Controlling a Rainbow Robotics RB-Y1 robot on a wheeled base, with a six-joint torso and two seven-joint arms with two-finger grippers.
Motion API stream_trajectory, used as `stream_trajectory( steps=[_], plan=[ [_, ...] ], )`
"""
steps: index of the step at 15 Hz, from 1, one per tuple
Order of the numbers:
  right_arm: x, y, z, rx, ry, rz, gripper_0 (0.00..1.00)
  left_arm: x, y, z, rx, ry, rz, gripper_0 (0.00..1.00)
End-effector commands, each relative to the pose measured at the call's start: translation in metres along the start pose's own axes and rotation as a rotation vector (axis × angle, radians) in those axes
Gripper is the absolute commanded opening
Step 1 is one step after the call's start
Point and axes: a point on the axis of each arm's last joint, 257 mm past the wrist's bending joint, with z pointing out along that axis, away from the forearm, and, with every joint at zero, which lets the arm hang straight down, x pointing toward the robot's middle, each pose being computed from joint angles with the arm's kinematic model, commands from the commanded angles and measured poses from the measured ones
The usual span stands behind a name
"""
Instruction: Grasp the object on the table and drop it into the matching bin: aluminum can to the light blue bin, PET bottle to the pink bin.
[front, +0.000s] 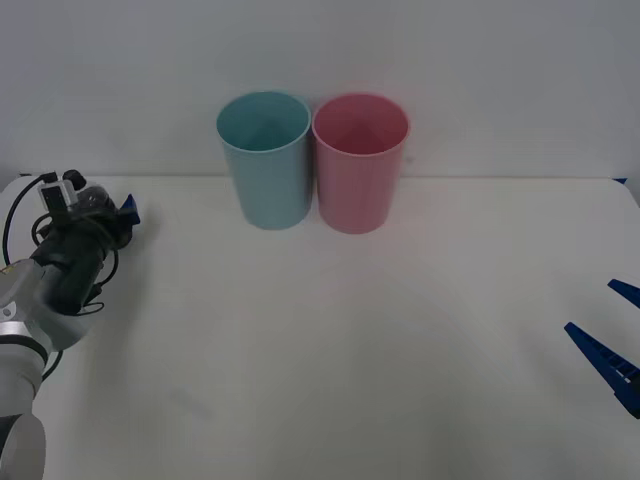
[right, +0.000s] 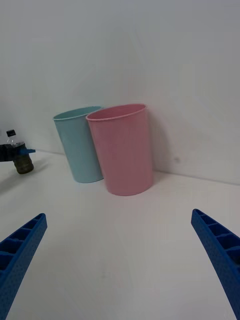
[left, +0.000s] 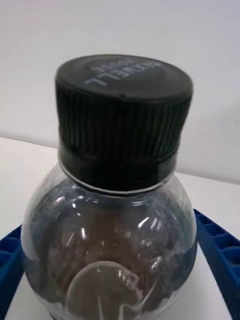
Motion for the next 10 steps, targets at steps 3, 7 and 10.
stream_trajectory(
  steps=[3, 7, 10],
  plan=[
    [0.0, 0.0, 0.0, 0.0, 0.0, 0.0, 1.0, 0.0025, -0.0049, 0.0002, 0.009, 0.005, 0.024, 0.0],
    [0.0, 0.0, 0.0, 0.0, 0.0, 0.0, 1.0, 0.0034, -0.0049, 0.0, 0.01, 0.007, 0.02, 0.0],
    [0.0, 0.0, 0.0, 0.0, 0.0, 0.0, 1.0, 0.0067, -0.0102, -0.0025, 0.035, 0.007, 0.012, 0.0]
  ],
)
